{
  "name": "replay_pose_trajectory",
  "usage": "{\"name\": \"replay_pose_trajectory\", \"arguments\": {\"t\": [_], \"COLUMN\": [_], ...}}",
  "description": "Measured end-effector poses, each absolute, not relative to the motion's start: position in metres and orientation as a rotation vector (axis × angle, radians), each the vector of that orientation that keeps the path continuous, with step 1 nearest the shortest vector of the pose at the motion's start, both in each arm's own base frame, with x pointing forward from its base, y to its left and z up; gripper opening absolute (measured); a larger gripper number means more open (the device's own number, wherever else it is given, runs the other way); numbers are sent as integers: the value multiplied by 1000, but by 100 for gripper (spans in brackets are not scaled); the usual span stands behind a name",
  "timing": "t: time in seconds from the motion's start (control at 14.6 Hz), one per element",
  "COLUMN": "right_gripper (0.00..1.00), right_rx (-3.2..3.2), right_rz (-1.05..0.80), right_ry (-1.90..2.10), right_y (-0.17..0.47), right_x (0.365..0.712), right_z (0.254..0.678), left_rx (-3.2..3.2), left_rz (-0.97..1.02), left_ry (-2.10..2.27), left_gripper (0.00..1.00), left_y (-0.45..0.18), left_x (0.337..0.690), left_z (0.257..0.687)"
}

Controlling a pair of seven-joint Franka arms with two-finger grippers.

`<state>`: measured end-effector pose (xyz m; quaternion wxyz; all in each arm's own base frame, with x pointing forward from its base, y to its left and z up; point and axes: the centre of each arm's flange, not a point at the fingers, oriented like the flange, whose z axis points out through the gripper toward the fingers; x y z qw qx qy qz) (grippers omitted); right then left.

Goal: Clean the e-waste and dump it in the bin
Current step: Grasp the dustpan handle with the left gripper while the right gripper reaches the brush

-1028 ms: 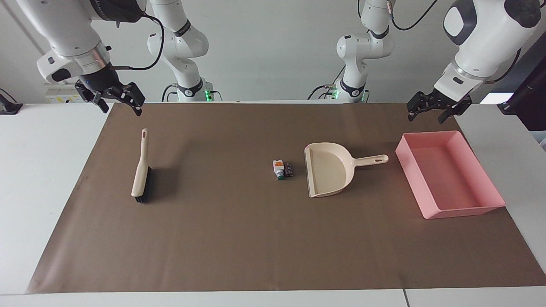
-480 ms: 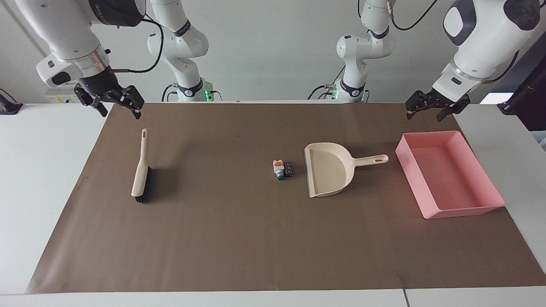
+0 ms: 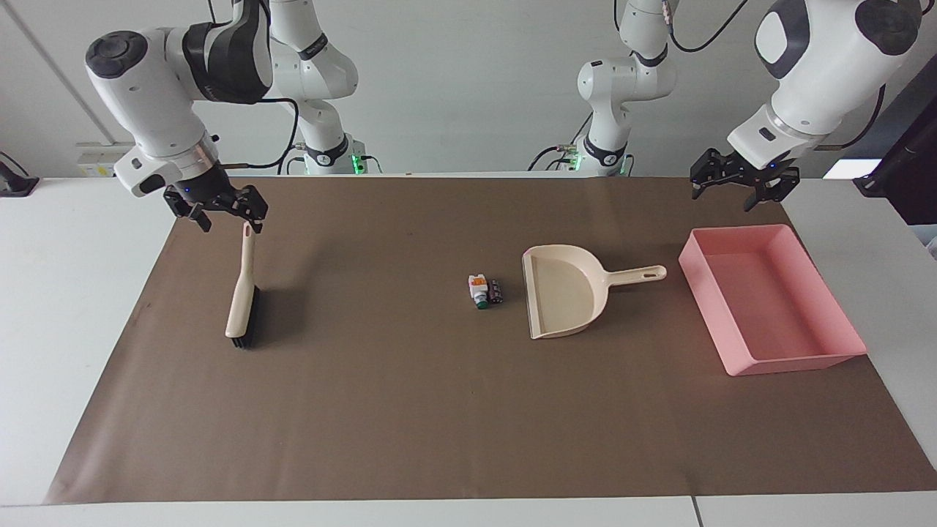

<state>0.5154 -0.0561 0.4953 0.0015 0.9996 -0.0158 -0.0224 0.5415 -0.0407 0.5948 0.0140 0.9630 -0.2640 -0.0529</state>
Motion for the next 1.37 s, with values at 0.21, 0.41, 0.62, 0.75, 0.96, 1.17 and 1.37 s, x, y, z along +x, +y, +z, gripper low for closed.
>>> {"name": "replay_pose_trajectory", "arguments": {"t": [0.21,0.41,0.62,0.75,0.96,1.17,1.37], "right_gripper": [100,100,99,99,98,96,87], "right_rx": [3141,3144,3144,3146,3148,3148,3150], "right_rz": [-51,-72,-69,-93,-101,-107,-107], "right_ry": [4,4,-13,-22,-20,-6,92], "right_y": [-81,-86,-97,-102,-100,-100,-99], "right_x": [501,486,478,470,464,463,463], "right_z": [433,389,367,352,341,339,339], "left_rx": [2896,2769,2645,2590,2548,2503,2464], "left_rz": [-142,-134,-207,-230,-226,-269,-329], "left_ry": [-1124,-1400,-1715,-1877,-2033,-2179,-2260], "left_gripper": [97,96,94,93,89,87,80], "left_y": [-61,-83,-106,-120,-133,-146,-150], "left_x": [546,550,550,548,543,532,522], "left_z": [577,551,508,481,444,415,394]}}
